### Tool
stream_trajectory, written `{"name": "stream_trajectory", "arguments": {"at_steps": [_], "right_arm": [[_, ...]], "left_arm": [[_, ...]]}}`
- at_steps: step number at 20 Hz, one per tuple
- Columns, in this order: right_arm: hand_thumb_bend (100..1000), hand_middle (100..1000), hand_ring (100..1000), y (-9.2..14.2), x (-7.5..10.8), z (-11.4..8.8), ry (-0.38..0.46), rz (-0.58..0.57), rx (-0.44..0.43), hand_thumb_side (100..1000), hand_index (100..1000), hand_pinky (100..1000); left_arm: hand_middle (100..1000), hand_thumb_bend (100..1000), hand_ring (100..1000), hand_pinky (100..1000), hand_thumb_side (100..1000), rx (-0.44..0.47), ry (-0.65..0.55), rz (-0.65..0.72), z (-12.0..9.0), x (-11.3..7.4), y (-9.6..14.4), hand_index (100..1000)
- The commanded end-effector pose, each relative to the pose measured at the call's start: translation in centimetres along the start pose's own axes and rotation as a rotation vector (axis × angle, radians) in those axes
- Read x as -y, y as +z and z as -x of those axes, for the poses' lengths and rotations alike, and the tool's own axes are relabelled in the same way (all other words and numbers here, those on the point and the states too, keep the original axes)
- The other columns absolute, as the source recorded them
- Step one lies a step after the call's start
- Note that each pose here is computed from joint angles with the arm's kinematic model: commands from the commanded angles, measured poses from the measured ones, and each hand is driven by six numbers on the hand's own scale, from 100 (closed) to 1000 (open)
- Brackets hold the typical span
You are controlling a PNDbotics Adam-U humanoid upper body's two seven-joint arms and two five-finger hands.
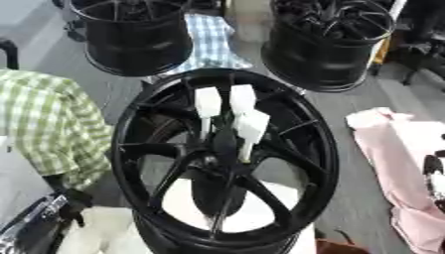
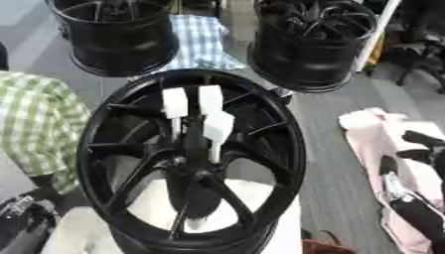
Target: Pull the pin out of the wheel hub.
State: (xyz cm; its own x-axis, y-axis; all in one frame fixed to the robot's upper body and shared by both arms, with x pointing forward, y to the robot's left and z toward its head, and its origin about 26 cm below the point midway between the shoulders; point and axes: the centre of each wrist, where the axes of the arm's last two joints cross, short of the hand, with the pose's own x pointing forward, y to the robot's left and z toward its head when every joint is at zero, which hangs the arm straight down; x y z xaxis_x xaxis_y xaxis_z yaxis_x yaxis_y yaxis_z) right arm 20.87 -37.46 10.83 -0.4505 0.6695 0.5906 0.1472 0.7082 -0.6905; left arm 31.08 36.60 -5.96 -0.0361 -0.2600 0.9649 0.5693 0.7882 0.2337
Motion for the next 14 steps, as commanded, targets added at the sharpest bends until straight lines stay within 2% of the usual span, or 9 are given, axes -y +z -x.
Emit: {"name": "stream_trajectory", "arguments": {"at_steps": [1, 4, 8, 14], "right_arm": [[284, 786, 700, -4.1, 3.3, -1.8, 0.061, -0.209, 0.137, 488, 872, 772], [301, 800, 716, -7.9, 4.9, -3.9, 0.093, -0.368, 0.204, 502, 892, 779], [313, 823, 760, -11.7, 5.7, -6.8, 0.103, -0.521, 0.220, 500, 909, 791], [320, 853, 821, -14.8, 5.3, -9.8, 0.150, -0.655, 0.174, 495, 926, 813]], "left_arm": [[557, 100, 138, 458, 863, 0.100, -0.148, 0.137, -1.3, -1.4, -0.1, 694], [557, 100, 166, 458, 863, 0.106, -0.154, 0.146, -1.6, -1.3, -0.4, 694], [558, 100, 164, 458, 861, 0.117, -0.161, 0.161, -2.1, -1.2, -1.0, 695], [557, 100, 167, 458, 860, 0.134, -0.172, 0.184, -2.9, -1.0, -2.0, 695]]}}
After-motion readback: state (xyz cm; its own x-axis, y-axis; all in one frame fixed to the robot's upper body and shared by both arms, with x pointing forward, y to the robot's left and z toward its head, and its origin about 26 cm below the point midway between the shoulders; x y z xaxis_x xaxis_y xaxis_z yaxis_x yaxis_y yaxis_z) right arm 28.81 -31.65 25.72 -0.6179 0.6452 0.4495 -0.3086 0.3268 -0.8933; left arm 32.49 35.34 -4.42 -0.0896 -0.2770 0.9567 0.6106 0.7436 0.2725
